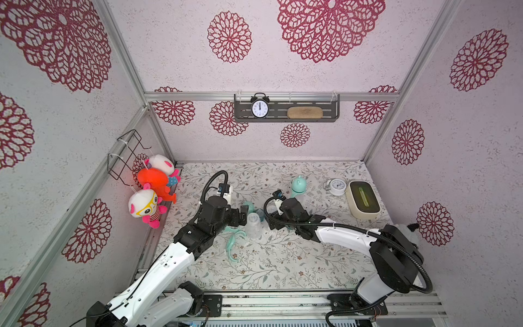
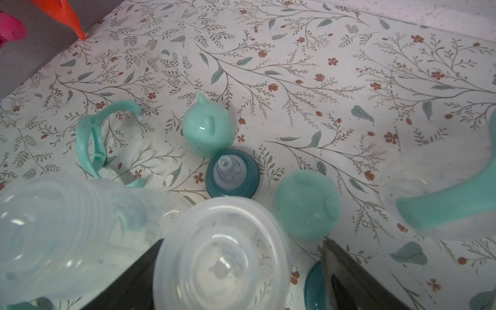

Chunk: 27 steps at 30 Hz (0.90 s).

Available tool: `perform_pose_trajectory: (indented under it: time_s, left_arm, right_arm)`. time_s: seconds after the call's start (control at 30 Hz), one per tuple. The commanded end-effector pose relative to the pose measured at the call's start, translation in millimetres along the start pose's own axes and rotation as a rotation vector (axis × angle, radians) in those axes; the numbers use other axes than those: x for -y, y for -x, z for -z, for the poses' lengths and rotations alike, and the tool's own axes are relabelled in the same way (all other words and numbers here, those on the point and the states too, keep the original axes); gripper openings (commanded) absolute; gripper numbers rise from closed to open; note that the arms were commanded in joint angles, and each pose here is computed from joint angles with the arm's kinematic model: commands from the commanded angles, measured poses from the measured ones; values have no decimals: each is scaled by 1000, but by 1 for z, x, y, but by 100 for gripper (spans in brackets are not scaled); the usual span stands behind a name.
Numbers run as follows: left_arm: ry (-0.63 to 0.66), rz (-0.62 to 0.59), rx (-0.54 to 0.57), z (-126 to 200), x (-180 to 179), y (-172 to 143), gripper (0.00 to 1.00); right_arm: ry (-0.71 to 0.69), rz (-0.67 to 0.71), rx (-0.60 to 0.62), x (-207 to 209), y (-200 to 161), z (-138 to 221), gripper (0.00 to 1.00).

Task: Assemble the baby bottles
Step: Pick up the baby bottle from the center of the board.

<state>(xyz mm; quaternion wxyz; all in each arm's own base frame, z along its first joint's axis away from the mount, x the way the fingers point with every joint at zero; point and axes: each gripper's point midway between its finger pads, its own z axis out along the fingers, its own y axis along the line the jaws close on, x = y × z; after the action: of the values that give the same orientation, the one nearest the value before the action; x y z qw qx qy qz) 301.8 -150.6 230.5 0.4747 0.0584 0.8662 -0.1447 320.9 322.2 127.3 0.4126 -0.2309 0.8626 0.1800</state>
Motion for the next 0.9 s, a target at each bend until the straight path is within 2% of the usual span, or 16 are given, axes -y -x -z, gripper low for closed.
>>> perform_pose_trajectory:
  time_s: [0.0, 0.57, 0.87]
  left_arm:
    - [2, 11, 30, 7, -1, 11, 98]
    - [-7, 12, 23, 2, 1, 9, 98]
    - [-9, 12, 20, 1, 1, 7, 98]
  right_arm:
    - [-3, -29, 57, -2, 12, -3, 89]
    - [-20, -51, 65, 1, 7, -18, 78]
    - [-10, -47, 66, -2, 7, -20, 67]
